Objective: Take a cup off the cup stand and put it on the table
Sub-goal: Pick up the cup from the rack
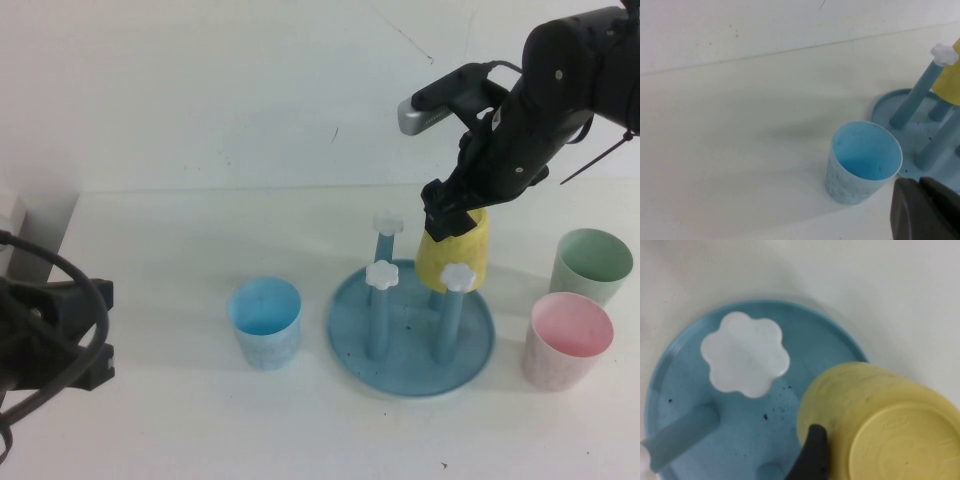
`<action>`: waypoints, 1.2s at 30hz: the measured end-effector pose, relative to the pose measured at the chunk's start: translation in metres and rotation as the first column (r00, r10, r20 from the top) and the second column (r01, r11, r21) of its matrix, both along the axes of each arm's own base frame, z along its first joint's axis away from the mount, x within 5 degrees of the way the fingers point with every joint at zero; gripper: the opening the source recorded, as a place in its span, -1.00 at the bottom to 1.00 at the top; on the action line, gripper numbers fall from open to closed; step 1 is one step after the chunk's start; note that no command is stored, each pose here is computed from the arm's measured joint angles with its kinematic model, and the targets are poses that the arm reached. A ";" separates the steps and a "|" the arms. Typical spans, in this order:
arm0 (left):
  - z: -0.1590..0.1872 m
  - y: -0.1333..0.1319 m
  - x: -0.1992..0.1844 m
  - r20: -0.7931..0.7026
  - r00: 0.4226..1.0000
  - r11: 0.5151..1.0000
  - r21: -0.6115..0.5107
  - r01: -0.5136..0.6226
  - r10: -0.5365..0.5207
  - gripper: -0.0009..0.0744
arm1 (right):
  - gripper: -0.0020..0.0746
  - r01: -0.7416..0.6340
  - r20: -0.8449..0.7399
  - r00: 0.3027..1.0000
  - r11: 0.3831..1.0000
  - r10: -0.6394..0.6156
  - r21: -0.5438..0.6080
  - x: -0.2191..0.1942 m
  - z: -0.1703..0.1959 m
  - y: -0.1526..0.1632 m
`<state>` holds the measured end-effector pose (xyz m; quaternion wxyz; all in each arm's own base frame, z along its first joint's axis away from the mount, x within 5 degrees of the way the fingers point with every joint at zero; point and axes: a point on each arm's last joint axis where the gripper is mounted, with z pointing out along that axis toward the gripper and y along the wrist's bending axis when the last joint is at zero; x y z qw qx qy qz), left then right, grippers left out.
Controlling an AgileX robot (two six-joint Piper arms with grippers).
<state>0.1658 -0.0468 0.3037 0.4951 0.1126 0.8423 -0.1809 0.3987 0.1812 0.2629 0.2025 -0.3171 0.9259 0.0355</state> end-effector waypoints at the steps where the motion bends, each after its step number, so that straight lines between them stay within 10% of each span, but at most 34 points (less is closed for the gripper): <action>1: 0.000 0.000 0.000 0.000 1.000 1.000 -0.002 0.000 0.000 -0.98 | 0.83 0.002 -0.004 1.000 1.000 -0.002 0.000 0.000 -0.001 0.000; 36: 0.001 -0.003 -0.001 -0.017 1.000 0.998 -0.067 0.002 -0.003 -0.98 | 0.55 0.039 -0.065 0.997 0.999 -0.040 -0.017 0.003 0.033 0.001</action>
